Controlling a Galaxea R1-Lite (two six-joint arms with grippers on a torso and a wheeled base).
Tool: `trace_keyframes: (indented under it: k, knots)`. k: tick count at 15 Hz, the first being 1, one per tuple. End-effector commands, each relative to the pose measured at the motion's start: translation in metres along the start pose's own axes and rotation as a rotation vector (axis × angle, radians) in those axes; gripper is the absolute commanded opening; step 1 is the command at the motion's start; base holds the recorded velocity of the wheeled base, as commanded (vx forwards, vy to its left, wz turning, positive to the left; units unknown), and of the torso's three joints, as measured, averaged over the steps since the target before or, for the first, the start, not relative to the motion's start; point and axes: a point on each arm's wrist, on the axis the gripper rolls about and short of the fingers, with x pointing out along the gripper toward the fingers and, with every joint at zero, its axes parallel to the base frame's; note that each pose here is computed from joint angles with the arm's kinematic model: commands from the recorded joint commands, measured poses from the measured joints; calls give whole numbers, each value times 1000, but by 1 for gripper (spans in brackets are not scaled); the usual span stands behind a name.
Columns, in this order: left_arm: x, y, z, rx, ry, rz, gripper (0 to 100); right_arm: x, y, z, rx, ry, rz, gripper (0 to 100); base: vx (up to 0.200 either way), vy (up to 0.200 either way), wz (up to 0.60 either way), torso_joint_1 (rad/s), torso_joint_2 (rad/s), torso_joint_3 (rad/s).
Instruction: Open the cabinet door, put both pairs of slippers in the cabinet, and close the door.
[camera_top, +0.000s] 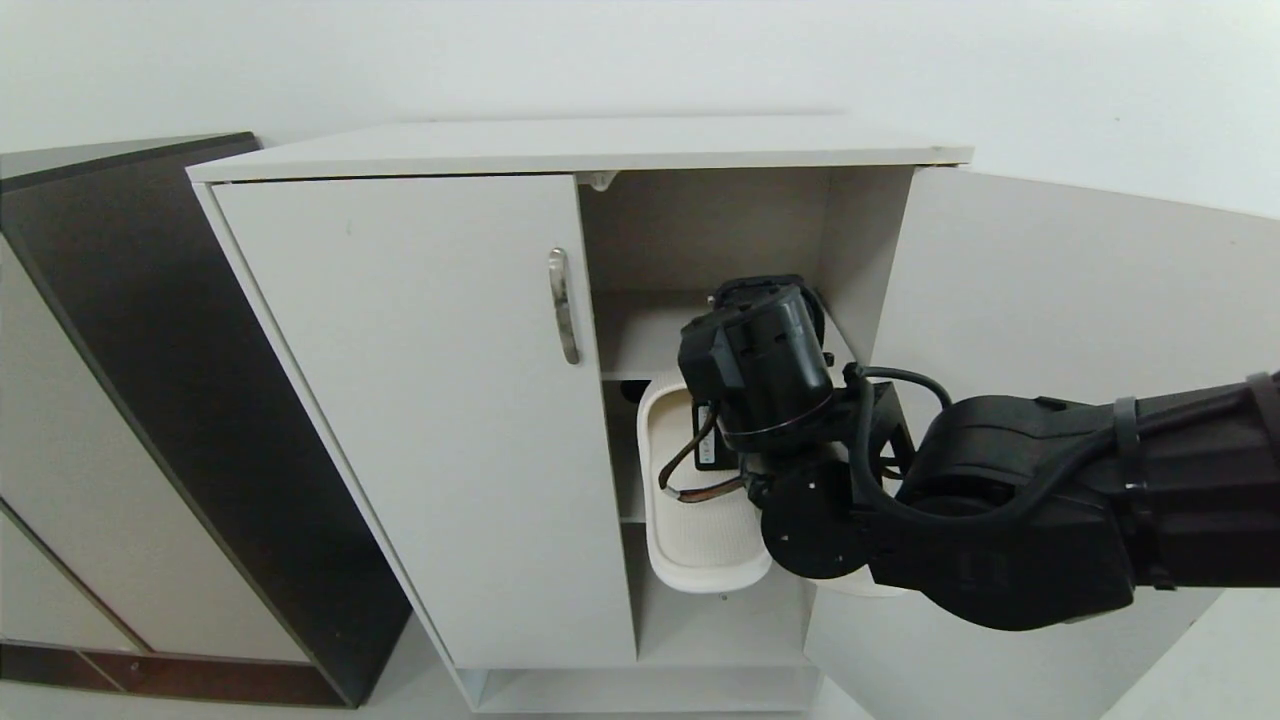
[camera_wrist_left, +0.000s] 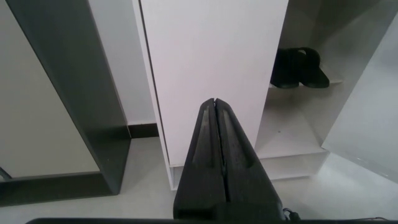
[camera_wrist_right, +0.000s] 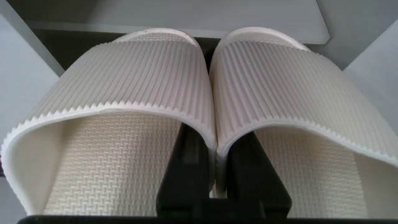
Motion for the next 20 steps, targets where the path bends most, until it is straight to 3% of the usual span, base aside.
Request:
trace_keyframes:
  k: [1, 5, 15, 20]
  knots:
    - [0, 0, 0, 0, 0, 0, 0, 0, 1, 1, 1, -8, 3, 0, 0, 0, 0, 0, 0, 0]
    - [0, 0, 0, 0, 0, 0, 0, 1, 2, 4, -17, -28, 8, 0, 0, 0, 0, 0, 0, 0]
    - [0, 0, 0, 1, 0, 0, 0, 15, -3, 2, -14, -33, -23, 0, 200, 0, 0, 1, 3, 5]
    - [0, 0, 0, 1, 0, 0, 0, 23, 1, -1, -18, -55, -23, 0, 0, 0, 0, 0, 0, 0]
